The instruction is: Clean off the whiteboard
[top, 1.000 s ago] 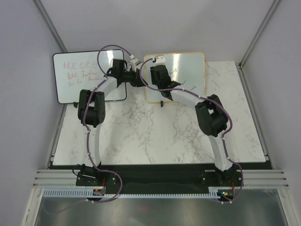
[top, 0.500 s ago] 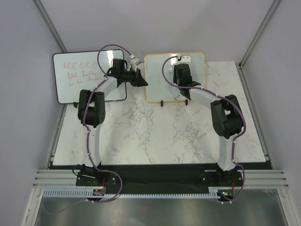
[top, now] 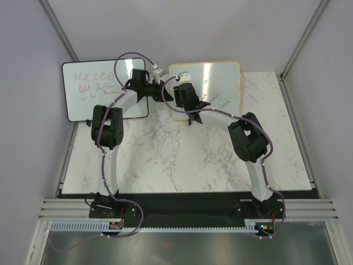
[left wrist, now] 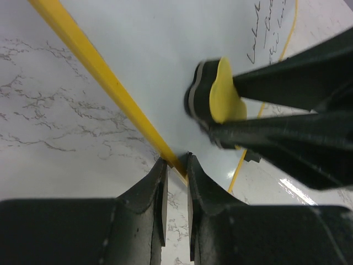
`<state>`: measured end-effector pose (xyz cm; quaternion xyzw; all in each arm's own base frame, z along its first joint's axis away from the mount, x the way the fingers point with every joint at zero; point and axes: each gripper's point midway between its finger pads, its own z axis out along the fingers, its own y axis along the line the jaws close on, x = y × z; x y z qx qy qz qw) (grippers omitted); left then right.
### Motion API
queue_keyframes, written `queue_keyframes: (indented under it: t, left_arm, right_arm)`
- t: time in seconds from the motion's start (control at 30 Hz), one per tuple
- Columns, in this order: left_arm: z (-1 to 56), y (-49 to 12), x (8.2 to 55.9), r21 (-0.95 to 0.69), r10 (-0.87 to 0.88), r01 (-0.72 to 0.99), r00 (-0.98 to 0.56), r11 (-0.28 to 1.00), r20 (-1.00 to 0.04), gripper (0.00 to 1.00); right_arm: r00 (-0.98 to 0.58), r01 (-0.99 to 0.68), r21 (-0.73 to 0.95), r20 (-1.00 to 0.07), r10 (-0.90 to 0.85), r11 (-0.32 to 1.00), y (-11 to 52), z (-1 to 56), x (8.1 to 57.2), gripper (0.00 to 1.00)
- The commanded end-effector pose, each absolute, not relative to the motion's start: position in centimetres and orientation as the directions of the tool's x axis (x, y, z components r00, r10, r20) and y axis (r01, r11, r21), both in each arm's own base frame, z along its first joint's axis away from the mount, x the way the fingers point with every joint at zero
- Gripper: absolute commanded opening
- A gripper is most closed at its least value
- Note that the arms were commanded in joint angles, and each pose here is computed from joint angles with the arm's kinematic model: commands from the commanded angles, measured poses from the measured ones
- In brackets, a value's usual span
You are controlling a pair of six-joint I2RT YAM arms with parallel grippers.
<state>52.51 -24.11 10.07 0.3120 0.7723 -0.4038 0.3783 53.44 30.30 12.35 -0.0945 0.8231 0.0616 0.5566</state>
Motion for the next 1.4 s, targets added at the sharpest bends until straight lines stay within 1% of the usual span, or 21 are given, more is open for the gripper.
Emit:
queue_keyframes:
  t: [0.0, 0.13, 0.23, 0.3, 0.4, 0.43, 0.53, 0.63, 0.7, 0.77, 0.87, 0.97, 1.03, 1.1, 1.27, 1.37]
  left_arm:
    - [13.6, -24.2, 53.3, -0.243, 0.205, 0.852, -0.370, 0.463, -0.906, 0.02]
    - [13.6, -24.2, 53.3, -0.240, 0.209, 0.852, -0.369, 0.465, -0.905, 0.02]
    - [13.7, -24.1, 53.3, -0.237, 0.210, 0.852, -0.367, 0.467, -0.906, 0.02]
    - [13.6, -24.0, 53.4, -0.233, 0.213, 0.852, -0.365, 0.469, -0.906, 0.02]
    - [13.6, -24.1, 53.3, -0.231, 0.215, 0.854, -0.363, 0.467, -0.907, 0.02]
    - [13.7, -24.1, 53.4, -0.229, 0.215, 0.854, -0.361, 0.467, -0.908, 0.02]
    - [13.7, -24.1, 53.3, -0.233, 0.213, 0.854, -0.363, 0.465, -0.907, 0.02]
    - [13.9, -24.1, 53.3, -0.230, 0.213, 0.855, -0.360, 0.464, -0.908, 0.02]
    - [13.9, -24.1, 53.3, -0.228, 0.213, 0.856, -0.357, 0.464, -0.909, 0.02]
    - [14.0, -24.1, 53.4, -0.228, 0.212, 0.855, -0.358, 0.466, -0.909, 0.02]
    - [14.1, -24.1, 53.4, -0.227, 0.212, 0.854, -0.358, 0.467, -0.910, 0.02]
    - [14.2, -24.1, 53.3, -0.225, 0.212, 0.855, -0.355, 0.467, -0.911, 0.02]
    - [14.2, -24.1, 53.2, -0.228, 0.212, 0.855, -0.358, 0.466, -0.909, 0.02]
    - [14.1, -24.1, 53.3, -0.227, 0.213, 0.855, -0.358, 0.467, -0.909, 0.02]
    - [14.0, -24.0, 53.4, -0.225, 0.215, 0.855, -0.357, 0.467, -0.909, 0.02]
    - [14.0, -24.0, 53.3, -0.225, 0.217, 0.855, -0.358, 0.467, -0.908, 0.02]
  right_arm:
    - [-0.429, -0.248, -0.009, -0.896, -0.118, 0.969, 30.7, 9.6, 52.9, 0.00]
    - [-0.433, -0.163, -0.023, -0.897, -0.093, 0.986, 28.2, 9.8, 53.3, 0.00]
    - [-0.456, -0.040, -0.001, -0.890, -0.019, 0.999, 24.0, 9.5, 53.8, 0.00]
    - [-0.471, 0.050, 0.020, -0.881, 0.042, 0.999, 19.7, 9.2, 53.8, 0.00]
    - [-0.467, 0.074, -0.005, -0.884, 0.030, 0.997, 18.2, 9.4, 53.4, 0.00]
    - [-0.467, 0.081, -0.042, -0.884, 0.001, 0.996, 17.6, 9.3, 53.1, 0.00]
    - [-0.453, 0.068, -0.039, -0.891, -0.004, 0.997, 17.9, 9.7, 52.7, 0.00]
    - [-0.432, 0.024, -0.024, -0.902, -0.011, 0.999, 20.0, 10.5, 53.0, 0.00]
    - [-0.432, -0.036, -0.039, -0.900, -0.051, 0.999, 22.7, 10.0, 52.7, 0.00]
    - [-0.428, -0.106, -0.015, -0.902, -0.060, 0.994, 25.9, 9.9, 52.6, 0.00]
    - [-0.428, -0.162, 0.016, -0.902, -0.056, 0.987, 28.8, 9.7, 52.3, 0.00]
    - [-0.439, -0.154, 0.030, -0.897, -0.041, 0.988, 28.9, 9.2, 52.1, 0.00]
    - [-0.449, -0.122, 0.026, -0.893, -0.032, 0.992, 27.8, 8.9, 51.9, 0.00]
    - [-0.459, -0.070, 0.041, -0.888, 0.004, 0.997, 25.4, 8.8, 52.3, 0.00]
    - [-0.471, 0.118, 0.053, -0.876, 0.103, 0.992, 16.5, 8.5, 52.0, 0.00]
    - [-0.470, 0.187, 0.023, -0.876, 0.110, 0.982, 13.1, 8.4, 51.2, 0.00]
